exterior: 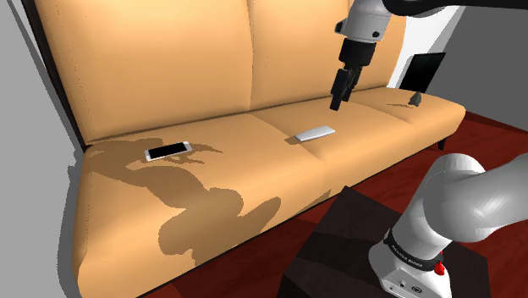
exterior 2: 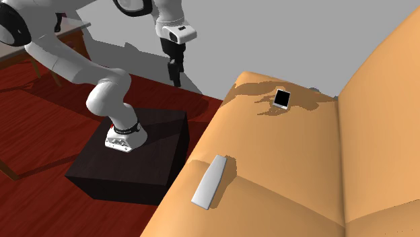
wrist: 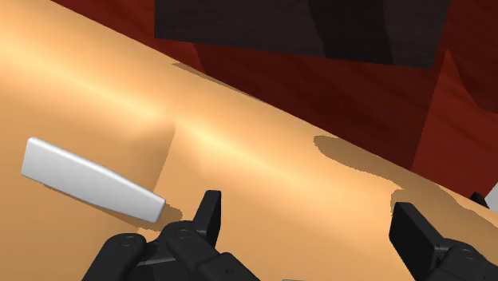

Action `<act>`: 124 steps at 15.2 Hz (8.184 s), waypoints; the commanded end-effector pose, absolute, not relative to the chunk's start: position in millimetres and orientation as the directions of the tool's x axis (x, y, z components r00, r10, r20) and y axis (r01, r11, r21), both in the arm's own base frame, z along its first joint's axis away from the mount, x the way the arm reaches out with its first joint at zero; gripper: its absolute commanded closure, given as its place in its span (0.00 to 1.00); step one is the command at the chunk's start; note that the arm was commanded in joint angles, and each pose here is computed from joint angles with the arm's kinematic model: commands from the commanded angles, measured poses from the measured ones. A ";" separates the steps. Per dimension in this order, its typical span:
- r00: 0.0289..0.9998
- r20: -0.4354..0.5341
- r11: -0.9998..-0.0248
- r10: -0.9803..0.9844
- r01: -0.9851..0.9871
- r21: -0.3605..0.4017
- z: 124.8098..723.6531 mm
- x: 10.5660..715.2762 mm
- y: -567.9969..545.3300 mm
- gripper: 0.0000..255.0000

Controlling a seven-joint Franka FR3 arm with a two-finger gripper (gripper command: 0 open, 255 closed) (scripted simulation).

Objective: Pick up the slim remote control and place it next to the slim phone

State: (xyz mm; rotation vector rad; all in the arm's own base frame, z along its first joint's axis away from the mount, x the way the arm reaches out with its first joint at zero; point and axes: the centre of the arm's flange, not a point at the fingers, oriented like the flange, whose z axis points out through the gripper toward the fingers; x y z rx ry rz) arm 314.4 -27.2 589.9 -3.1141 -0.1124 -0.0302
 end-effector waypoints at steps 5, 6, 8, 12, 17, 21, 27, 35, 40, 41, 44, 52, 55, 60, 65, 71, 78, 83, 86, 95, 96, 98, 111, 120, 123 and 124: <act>0.973 0.016 -0.972 0.232 0.232 -0.023 559.0 317.2 -70.0 0.00; 0.962 0.015 -0.962 0.271 0.272 -0.023 551.3 319.0 -80.6 0.00; 0.937 0.013 -0.937 0.348 0.349 -0.022 535.9 323.8 -101.5 0.00; 0.869 0.009 -0.868 0.495 0.495 -0.022 505.1 338.3 -141.9 0.00; 0.751 0.004 -0.751 0.660 0.660 -0.023 466.6 365.2 -188.4 0.00; 0.635 0.000 -0.634 0.773 0.773 -0.024 435.7 393.0 -221.1 0.00; 0.430 -0.005 -0.430 0.903 0.903 -0.027 389.4 443.4 -260.9 0.00; 0.323 -0.008 -0.323 0.946 0.946 -0.029 341.0 469.5 -275.2 0.00; 0.323 -0.008 -0.323 0.946 0.946 -0.029 327.4 469.1 -275.2 0.00; 0.323 -0.008 -0.323 0.946 0.946 -0.029 327.4 469.1 -275.2 0.00; 0.323 -0.008 -0.323 0.946 0.946 -0.029 327.4 469.1 -275.2 0.00; 0.323 -0.008 -0.323 0.946 0.946 -0.029 327.5 469.1 -275.3 1.00; 0.323 -0.008 -0.323 0.946 0.946 -0.029 327.4 469.1 -275.2 1.00; 0.323 -0.008 -0.323 0.946 0.946 -0.029 353.8 469.1 -275.2 1.00; 0.323 -0.008 -0.323 0.946 0.946 -0.029 380.2 469.1 -275.2 1.00; 0.323 -0.008 -0.323 0.946 0.946 -0.029 411.9 469.1 -275.2 1.00; 0.323 -0.008 -0.323 0.946 0.946 -0.029 415.0 490.8 -199.0 1.00; 0.323 -0.008 -0.323 0.946 0.946 -0.029 415.8 508.8 -135.6 1.00; 0.323 -0.008 -0.323 0.946 0.946 -0.029 416.2 519.7 -97.5 1.00; 0.323 -0.008 -0.323 0.946 0.946 -0.029 417.6 552.2 16.8 1.00; 0.323 -0.008 -0.323 0.946 0.946 -0.029 417.8 555.8 29.5 1.00; 0.323 -0.008 -0.323 0.946 0.946 -0.029 418.1 563.0 54.9 1.00; 0.323 -0.008 -0.323 0.946 0.946 -0.029 403.7 597.9 177.5 1.00; 0.323 -0.008 -0.323 0.946 0.946 -0.029 356.2 597.9 177.5 1.00; 0.323 -0.008 -0.323 0.946 0.946 -0.029 342.9 597.9 177.4 1.00; 0.323 -0.008 -0.323 0.946 0.946 -0.029 342.9 597.9 177.5 1.00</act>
